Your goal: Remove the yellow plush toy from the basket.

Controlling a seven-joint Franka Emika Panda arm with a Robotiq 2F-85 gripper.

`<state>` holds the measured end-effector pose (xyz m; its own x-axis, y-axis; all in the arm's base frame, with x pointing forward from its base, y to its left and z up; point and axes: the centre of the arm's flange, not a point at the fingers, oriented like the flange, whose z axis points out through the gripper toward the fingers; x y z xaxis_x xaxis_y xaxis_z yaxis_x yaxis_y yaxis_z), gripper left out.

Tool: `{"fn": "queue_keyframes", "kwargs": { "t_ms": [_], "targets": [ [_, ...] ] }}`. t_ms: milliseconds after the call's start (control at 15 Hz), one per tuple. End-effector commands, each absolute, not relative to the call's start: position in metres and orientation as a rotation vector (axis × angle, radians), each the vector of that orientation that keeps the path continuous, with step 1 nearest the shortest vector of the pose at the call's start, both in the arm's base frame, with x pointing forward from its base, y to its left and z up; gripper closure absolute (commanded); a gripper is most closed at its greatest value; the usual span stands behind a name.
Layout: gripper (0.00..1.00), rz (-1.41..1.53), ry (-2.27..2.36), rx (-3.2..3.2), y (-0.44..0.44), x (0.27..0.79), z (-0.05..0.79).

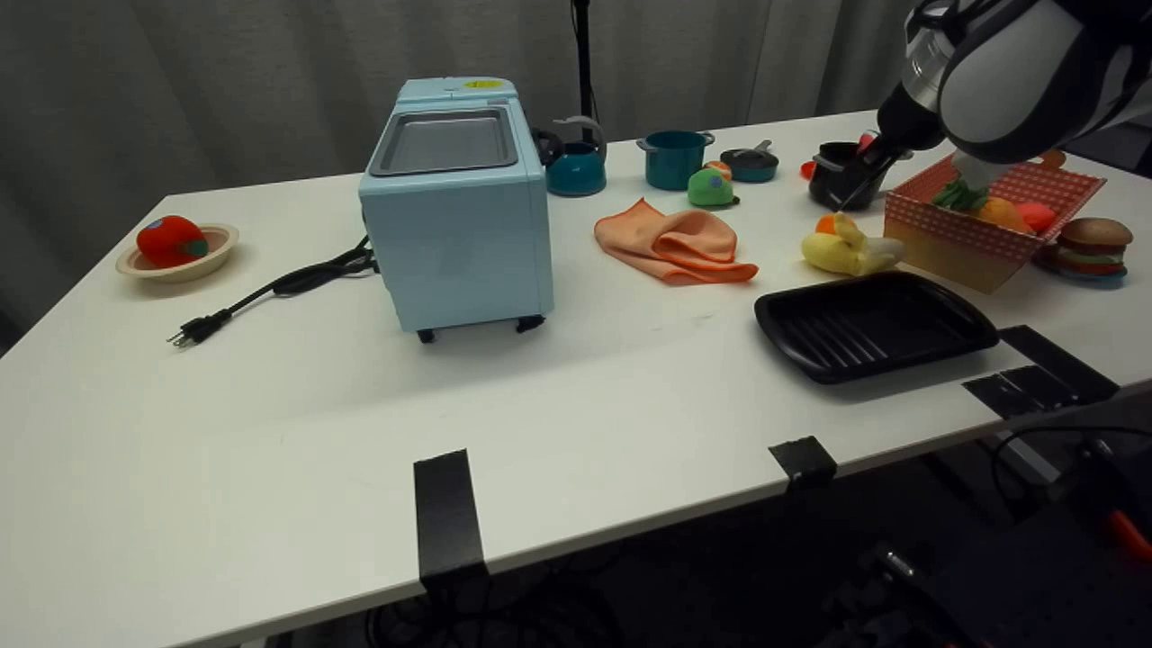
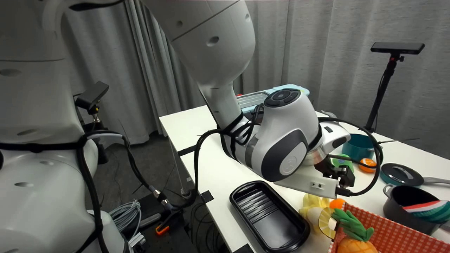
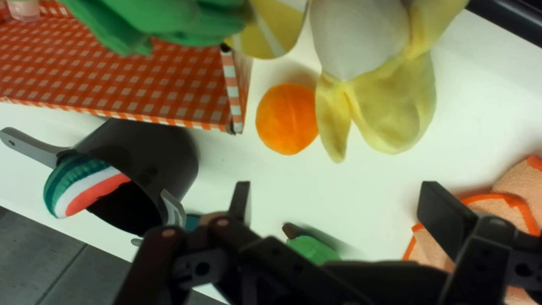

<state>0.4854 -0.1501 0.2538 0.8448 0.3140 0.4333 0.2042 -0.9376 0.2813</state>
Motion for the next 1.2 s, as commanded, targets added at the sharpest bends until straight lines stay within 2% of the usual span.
{"fn": "queue_keyframes", "kwargs": {
  "t_ms": [0,67,1133],
  "targets": [
    [0.0,0.763,0.424,2.798,-0.162,0.472,0.268],
    [0.0,0.73,0.393,2.804,-0.15,0.484,0.254],
    [0.0,0.737,0.385,2.81,-0.151,0.483,0.254]
  ]
}}
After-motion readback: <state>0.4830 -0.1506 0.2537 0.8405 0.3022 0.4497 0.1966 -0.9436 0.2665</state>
